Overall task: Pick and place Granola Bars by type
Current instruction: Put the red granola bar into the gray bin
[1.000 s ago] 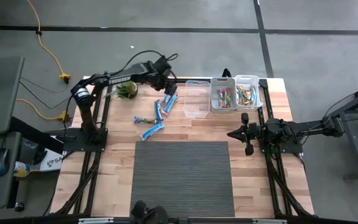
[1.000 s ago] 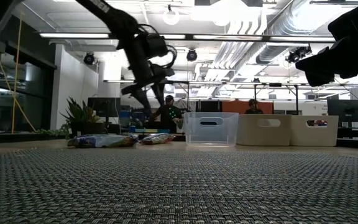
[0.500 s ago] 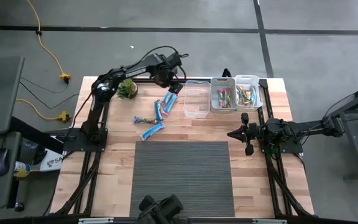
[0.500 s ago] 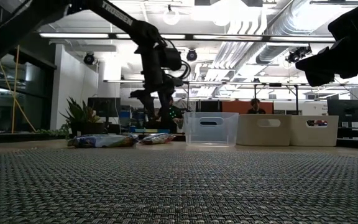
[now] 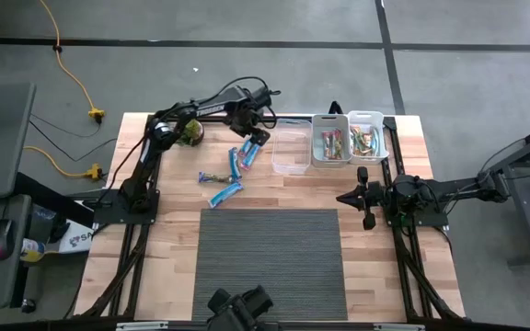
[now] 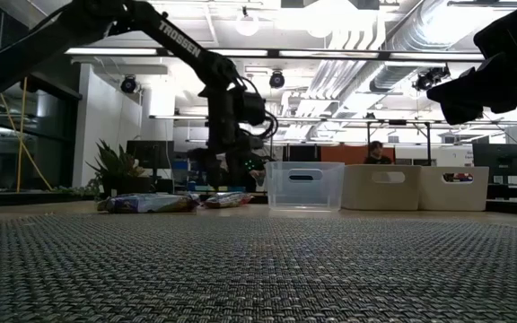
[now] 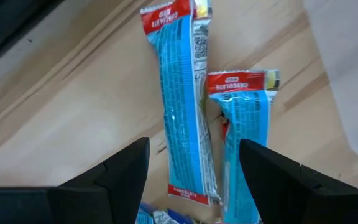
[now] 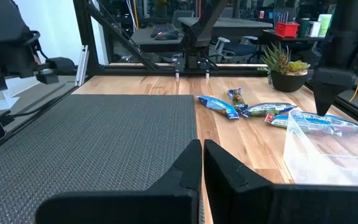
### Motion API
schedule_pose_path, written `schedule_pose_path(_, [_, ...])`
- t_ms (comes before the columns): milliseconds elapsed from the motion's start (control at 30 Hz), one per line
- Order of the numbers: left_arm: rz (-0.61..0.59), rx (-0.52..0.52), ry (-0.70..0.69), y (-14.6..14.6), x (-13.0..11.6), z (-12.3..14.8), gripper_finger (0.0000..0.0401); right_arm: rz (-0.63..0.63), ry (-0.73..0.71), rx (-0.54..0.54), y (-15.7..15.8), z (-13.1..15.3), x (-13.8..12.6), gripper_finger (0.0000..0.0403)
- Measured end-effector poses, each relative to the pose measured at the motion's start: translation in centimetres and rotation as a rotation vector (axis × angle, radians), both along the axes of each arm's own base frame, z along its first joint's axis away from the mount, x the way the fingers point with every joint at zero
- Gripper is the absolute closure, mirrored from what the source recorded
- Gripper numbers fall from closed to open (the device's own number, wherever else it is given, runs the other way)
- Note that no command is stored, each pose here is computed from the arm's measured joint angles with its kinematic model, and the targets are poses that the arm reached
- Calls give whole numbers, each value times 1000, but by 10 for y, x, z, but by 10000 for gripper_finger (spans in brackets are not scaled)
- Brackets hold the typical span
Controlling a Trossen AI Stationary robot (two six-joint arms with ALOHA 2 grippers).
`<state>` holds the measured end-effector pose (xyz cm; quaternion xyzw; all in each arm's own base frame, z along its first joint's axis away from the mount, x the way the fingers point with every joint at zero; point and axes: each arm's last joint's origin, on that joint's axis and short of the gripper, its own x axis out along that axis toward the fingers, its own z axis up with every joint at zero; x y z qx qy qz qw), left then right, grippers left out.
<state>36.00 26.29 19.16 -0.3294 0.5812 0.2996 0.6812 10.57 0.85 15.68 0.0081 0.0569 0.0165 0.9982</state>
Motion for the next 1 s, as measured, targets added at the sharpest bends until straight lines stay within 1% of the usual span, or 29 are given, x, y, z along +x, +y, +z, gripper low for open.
schedule_pose_path(300, [6, -30, 28, 2, 2, -17, 155, 0, 0, 0, 0, 0, 0, 402])
schedule_pose_path(467, [13, -33, 25, 5, 1, -18, 155, 0, 0, 0, 0, 0, 0, 402])
schedule_pose_path(633, [36, -47, 19, 13, -6, -18, 157, 0, 0, 0, 0, 0, 0, 402])
schedule_pose_path(1000, [33, -108, -42, 16, -7, -17, 208, 0, 0, 0, 0, 0, 0, 402])
